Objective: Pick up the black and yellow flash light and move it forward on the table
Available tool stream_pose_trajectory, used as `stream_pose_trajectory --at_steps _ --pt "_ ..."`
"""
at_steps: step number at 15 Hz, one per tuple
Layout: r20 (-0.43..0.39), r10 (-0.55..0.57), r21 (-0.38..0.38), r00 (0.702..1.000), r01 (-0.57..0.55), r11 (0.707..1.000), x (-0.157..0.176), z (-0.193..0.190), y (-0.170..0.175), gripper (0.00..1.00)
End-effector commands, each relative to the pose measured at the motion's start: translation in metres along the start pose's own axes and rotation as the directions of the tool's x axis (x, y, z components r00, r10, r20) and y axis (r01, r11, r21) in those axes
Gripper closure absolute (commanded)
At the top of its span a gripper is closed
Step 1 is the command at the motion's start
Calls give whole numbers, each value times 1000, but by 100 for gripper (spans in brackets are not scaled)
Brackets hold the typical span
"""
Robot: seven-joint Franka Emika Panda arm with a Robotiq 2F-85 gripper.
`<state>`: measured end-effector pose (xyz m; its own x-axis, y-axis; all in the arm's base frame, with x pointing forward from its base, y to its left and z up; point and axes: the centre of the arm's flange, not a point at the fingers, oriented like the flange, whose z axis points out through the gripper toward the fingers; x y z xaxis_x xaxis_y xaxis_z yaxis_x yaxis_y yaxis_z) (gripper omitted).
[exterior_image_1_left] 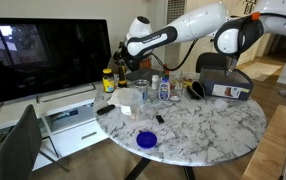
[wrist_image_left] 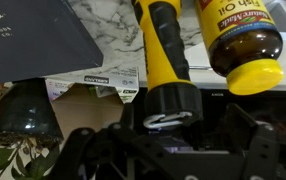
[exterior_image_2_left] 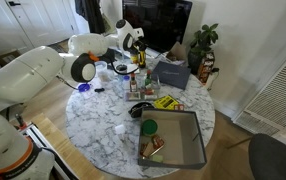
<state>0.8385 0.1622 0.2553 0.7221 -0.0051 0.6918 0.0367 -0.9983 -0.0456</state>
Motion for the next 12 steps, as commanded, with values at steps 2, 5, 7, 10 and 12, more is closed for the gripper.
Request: stream_pose_trajectory --at_steps 2,5,7,10,12 --pt "-37 2 -37 999 -3 999 28 71 -8 46" --pt "-51 -6 -43 999 4 999 28 73 -8 68" --pt "-64 2 -29 998 -4 1000 36 63 -12 68" --pt "-56 0 -15 998 -1 1000 48 25 -12 68" --pt "-68 -2 -13 998 1 1000 57 -1 -10 68"
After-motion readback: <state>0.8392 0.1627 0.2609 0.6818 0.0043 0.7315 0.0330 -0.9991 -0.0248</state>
